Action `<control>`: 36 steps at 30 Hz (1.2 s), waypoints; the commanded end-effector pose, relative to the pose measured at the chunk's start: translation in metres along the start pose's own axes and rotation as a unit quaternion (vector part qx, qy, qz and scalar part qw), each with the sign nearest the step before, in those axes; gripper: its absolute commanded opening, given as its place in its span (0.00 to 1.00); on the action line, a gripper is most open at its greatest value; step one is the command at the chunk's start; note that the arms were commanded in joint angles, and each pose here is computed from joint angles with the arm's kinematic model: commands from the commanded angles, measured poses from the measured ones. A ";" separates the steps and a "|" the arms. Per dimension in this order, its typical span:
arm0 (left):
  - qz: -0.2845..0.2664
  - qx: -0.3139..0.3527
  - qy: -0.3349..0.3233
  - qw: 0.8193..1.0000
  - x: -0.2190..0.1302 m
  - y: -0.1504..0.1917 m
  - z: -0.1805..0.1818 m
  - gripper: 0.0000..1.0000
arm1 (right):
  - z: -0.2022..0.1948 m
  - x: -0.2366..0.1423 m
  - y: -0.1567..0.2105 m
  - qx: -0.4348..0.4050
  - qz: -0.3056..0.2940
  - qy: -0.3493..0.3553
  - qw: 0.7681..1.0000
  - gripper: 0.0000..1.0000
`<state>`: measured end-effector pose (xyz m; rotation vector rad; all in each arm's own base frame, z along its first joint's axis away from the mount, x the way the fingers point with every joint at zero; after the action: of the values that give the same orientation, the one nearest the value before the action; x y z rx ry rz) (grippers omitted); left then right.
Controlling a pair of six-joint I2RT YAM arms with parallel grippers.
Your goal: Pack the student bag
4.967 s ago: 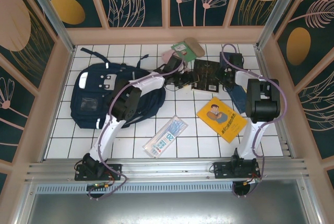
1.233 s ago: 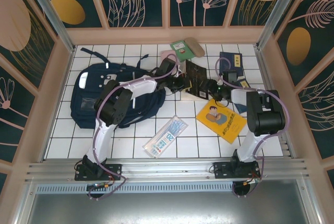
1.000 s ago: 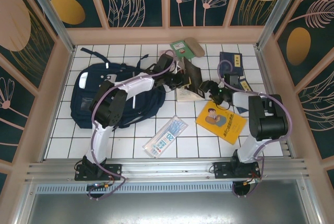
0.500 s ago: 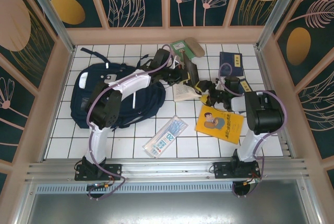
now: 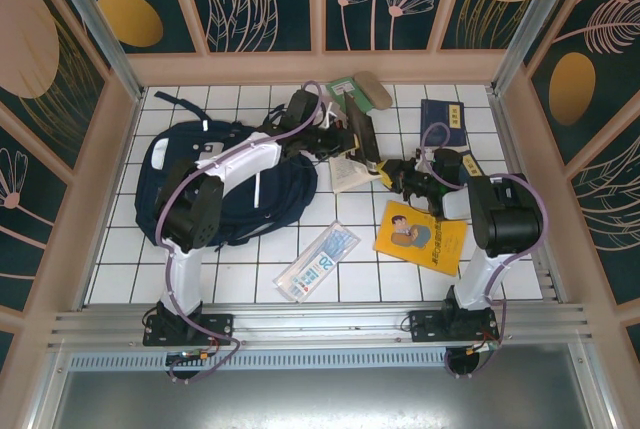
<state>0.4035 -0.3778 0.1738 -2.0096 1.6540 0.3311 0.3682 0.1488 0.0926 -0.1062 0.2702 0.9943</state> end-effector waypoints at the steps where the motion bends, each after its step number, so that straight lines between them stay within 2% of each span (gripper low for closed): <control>1: 0.006 0.029 0.016 0.999 -0.015 0.007 -0.018 0.10 | 0.012 -0.003 0.001 -0.015 -0.006 -0.016 1.000 0.11; 3: 0.004 0.024 0.005 1.000 -0.018 0.006 -0.012 0.22 | 0.012 -0.004 0.000 -0.019 -0.010 -0.012 1.000 0.06; 5: -0.003 0.019 -0.014 1.000 -0.024 0.004 -0.004 0.40 | 0.013 -0.006 -0.001 -0.023 -0.017 -0.006 1.000 0.02; 7: -0.013 0.013 -0.038 0.999 -0.032 0.001 0.007 0.50 | 0.014 -0.008 -0.002 -0.031 -0.022 0.004 0.999 0.00; 10: -0.031 0.002 -0.075 0.997 -0.048 -0.004 0.029 0.57 | 0.020 -0.014 -0.004 -0.052 -0.041 0.022 0.998 0.00; 14: -0.047 -0.009 -0.114 0.992 -0.067 -0.005 0.054 0.60 | 0.036 -0.019 -0.009 -0.073 -0.056 0.045 0.995 0.00; 18: -0.045 -0.018 -0.114 0.992 -0.074 0.002 0.059 0.62 | 0.069 -0.028 -0.007 -0.087 -0.071 0.017 0.993 0.00; 22: -0.042 -0.039 -0.076 0.995 -0.074 0.008 0.051 0.65 | 0.117 -0.035 0.003 -0.111 -0.068 -0.032 0.991 0.00; 27: -0.046 -0.076 0.027 0.996 -0.074 0.002 0.015 0.75 | 0.172 -0.037 0.020 -0.136 -0.045 -0.085 0.986 0.00; 31: -0.059 -0.088 0.107 0.989 -0.082 -0.011 -0.021 0.86 | 0.206 -0.039 0.036 -0.150 -0.035 -0.121 0.981 0.00; 36: -0.088 -0.094 0.194 0.973 -0.101 -0.025 -0.055 0.90 | 0.240 -0.048 0.052 -0.152 -0.031 -0.175 0.972 0.00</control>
<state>0.3996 -0.3169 0.2171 -2.3710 1.6399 0.2933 0.3522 0.1849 0.2691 -0.2102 0.0190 0.9701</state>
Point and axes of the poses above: each hand's point on the last joint's axis, 136 mm out from that joint toward the fingers, its own x axis out along the fingers, its own z axis along the line the jaws close on, y = z × x, the point moved 2 cm from there along -x, back along the fingers
